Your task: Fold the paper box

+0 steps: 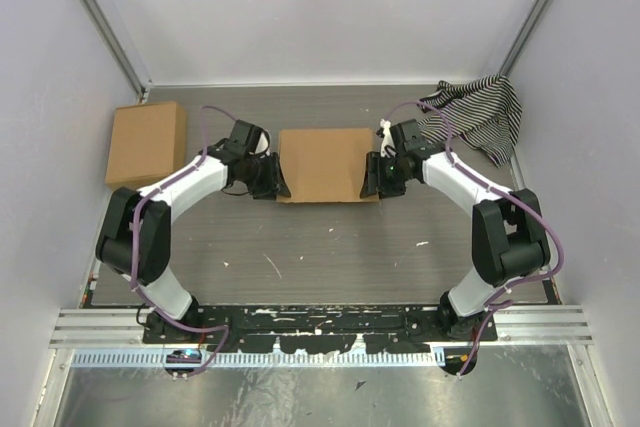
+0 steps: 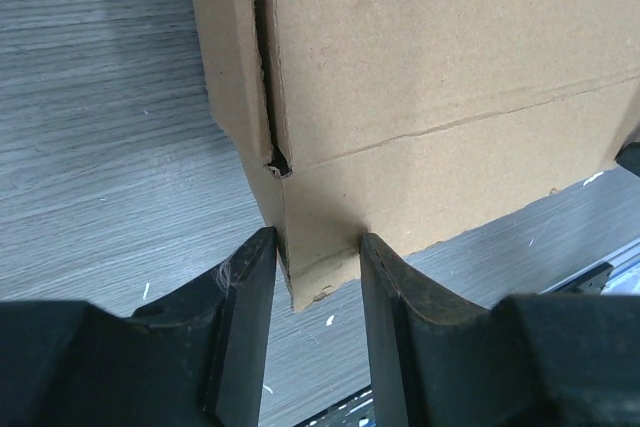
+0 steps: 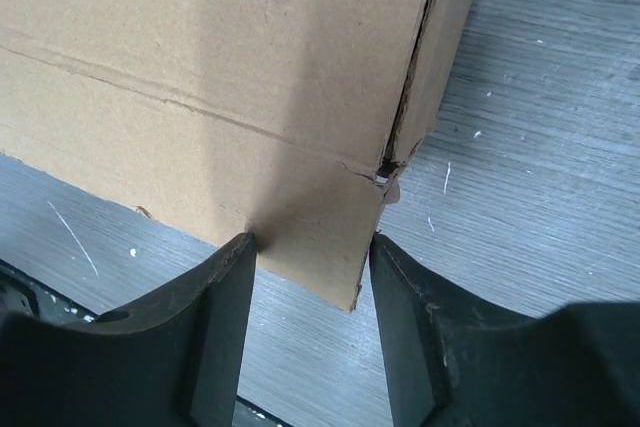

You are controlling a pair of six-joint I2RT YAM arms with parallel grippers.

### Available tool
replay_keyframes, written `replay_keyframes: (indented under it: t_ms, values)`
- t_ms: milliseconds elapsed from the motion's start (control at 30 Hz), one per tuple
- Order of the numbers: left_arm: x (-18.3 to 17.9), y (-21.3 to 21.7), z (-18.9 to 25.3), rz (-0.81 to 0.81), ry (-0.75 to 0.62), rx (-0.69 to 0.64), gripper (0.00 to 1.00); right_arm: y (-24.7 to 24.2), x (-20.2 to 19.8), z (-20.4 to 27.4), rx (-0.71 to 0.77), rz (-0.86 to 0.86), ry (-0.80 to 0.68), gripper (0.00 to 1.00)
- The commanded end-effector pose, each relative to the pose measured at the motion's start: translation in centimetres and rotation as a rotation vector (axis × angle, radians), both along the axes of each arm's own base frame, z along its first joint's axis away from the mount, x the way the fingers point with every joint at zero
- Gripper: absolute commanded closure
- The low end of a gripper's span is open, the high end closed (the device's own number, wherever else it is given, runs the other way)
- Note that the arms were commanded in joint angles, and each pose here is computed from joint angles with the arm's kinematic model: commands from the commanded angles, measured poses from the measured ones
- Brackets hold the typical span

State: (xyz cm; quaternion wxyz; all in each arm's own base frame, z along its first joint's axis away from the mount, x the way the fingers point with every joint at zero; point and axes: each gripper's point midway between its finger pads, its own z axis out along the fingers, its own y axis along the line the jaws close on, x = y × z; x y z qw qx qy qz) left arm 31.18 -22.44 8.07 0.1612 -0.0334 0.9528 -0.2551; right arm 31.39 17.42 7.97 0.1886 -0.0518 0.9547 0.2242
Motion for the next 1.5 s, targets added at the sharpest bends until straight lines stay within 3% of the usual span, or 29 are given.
replay_keyframes:
  t_ms: [0, 400, 833, 1233, 1467]
  values:
    - [0.2, -0.8, 2.0, -0.026, -0.036, -0.045, 0.55, 1.3, 1.0, 3.3, 0.077, 0.035, -0.067, 0.46]
    - [0.2, -0.8, 1.6, -0.036, -0.026, -0.031, 0.55, 1.6, 1.2, 2.9, 0.105, 0.037, -0.065, 0.46]
    - [0.7, -0.5, -0.2, -0.030, -0.005, 0.006, 0.55, -1.3, 3.1, -0.3, -0.068, -0.043, -0.100, 0.44]
    - [1.1, -0.5, -2.3, -0.023, 0.021, 0.027, 0.55, -0.9, 3.5, -2.8, -0.050, -0.053, -0.090, 0.45]
    - [1.1, -0.7, -0.9, -0.022, -0.001, 0.004, 0.56, -0.4, 2.5, -1.5, -0.006, -0.039, -0.077, 0.47]
